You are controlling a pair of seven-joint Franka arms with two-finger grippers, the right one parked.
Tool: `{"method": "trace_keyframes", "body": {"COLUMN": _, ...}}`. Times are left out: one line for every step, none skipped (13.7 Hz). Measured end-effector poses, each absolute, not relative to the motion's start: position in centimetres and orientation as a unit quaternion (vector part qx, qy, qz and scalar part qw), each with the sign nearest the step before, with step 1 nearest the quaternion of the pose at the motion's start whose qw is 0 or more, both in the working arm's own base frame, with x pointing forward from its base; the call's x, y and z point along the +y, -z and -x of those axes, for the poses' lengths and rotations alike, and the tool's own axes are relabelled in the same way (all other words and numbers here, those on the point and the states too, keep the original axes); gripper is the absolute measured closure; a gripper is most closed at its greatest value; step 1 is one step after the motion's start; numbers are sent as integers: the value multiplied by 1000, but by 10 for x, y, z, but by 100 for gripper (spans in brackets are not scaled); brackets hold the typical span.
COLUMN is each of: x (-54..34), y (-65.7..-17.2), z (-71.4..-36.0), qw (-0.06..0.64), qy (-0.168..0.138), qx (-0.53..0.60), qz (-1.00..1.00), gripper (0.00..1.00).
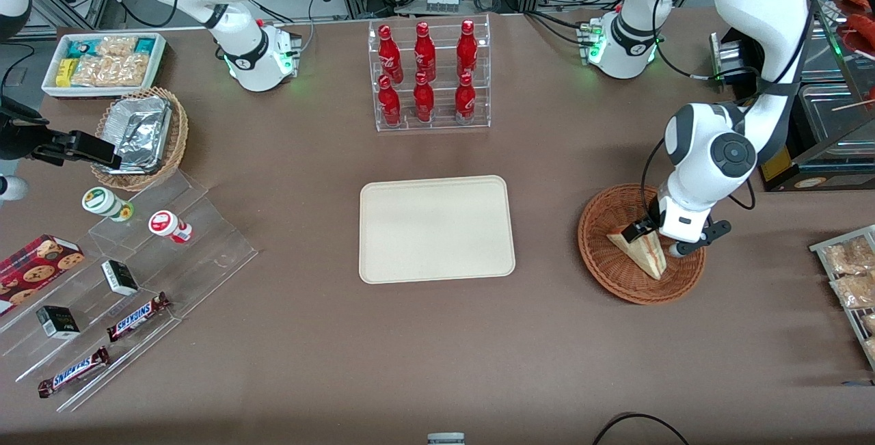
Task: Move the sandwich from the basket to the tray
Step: 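Close the left gripper on the sandwich and lift it from the basket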
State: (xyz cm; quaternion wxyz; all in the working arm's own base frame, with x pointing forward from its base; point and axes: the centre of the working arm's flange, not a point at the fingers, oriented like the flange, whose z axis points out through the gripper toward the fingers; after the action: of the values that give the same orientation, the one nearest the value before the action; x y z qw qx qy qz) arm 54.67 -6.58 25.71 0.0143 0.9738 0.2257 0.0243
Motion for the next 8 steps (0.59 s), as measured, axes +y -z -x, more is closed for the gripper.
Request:
{"method": "trace_keyframes", "body": {"x": -66, "y": -257, "z": -548, "qw": 15, "qy": -26, "qx": 228, "qz": -973, "gripper": 15}}
{"method": "trace_keyframes", "body": {"x": -66, "y": -259, "z": -549, "qw": 16, "qy": -28, "qx": 232, "qz": -972, "gripper": 28}}
{"method": "trace_keyframes", "body": {"x": -66, "y": -260, "z": -552, "qw": 17, "qy": -30, "qx": 236, "qz": -971, "gripper": 41}}
{"method": "trace_keyframes", "body": {"x": -67, "y": -262, "z": -554, "qw": 18, "qy": -32, "qx": 237, "qz": -971, "gripper": 52}}
{"method": "trace_keyframes", "body": {"x": -69, "y": -263, "z": -556, "qw": 19, "qy": -34, "qx": 237, "qz": -971, "gripper": 62}}
{"method": "trace_keyframes", "body": {"x": -71, "y": -265, "z": -558, "qw": 21, "qy": -36, "qx": 236, "qz": -971, "gripper": 66}}
{"method": "trace_keyframes", "body": {"x": -72, "y": -268, "z": -561, "qw": 22, "qy": -37, "qx": 235, "qz": -971, "gripper": 70}}
{"method": "trace_keyframes", "body": {"x": -75, "y": -272, "z": -564, "qw": 20, "qy": -32, "qx": 233, "qz": -972, "gripper": 72}}
